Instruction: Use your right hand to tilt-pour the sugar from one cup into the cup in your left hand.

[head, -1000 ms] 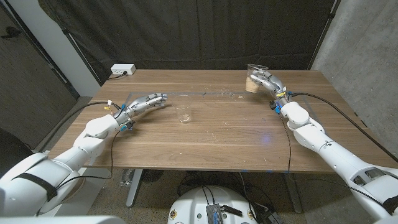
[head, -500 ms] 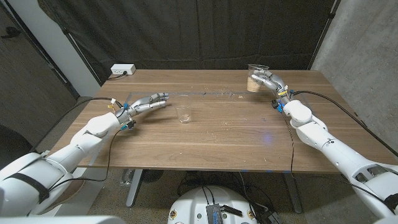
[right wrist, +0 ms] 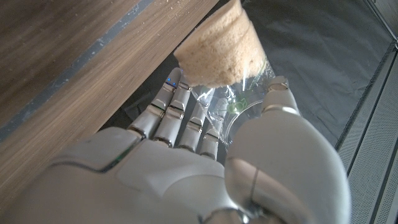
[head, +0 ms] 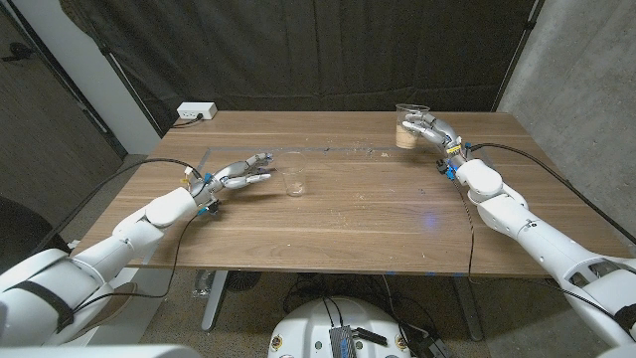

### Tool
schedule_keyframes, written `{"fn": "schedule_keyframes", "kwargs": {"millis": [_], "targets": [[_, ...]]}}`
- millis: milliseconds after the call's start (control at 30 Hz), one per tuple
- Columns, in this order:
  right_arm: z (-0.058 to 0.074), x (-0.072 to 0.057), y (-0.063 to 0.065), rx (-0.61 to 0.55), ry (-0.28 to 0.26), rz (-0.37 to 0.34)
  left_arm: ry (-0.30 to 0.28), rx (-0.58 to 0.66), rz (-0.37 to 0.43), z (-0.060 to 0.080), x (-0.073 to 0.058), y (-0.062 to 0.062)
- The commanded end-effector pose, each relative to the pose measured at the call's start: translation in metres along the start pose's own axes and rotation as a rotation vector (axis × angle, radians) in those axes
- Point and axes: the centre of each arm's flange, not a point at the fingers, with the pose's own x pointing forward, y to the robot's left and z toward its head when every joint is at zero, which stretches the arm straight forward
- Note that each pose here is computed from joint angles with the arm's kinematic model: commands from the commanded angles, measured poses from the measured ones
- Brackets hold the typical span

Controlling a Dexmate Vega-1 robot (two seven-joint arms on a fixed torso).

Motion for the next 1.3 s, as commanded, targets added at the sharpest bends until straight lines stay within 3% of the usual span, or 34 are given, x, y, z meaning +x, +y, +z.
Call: {"fn": "schedule_keyframes", "kwargs": {"millis": [33,433,900,1300], "targets": [[0.006,-0.006,-0.005,-0.035,-0.013,0.007,-0.064,0.122,0.026,0.007,-0.002,-0.021],[0.009,-0.007,-0.003,-0.038,-0.013,0.015,-0.124,0.152,0.054,0.020,-0.003,-0.026],[0.007,-0.012,-0.009,-0.031,-0.004,0.009,-0.093,0.085,0.041,0.014,0.020,-0.033],[0.001,-0.018,-0.016,-0.025,-0.001,0.006,-0.115,0.043,0.030,0.025,0.041,-0.043]]}}
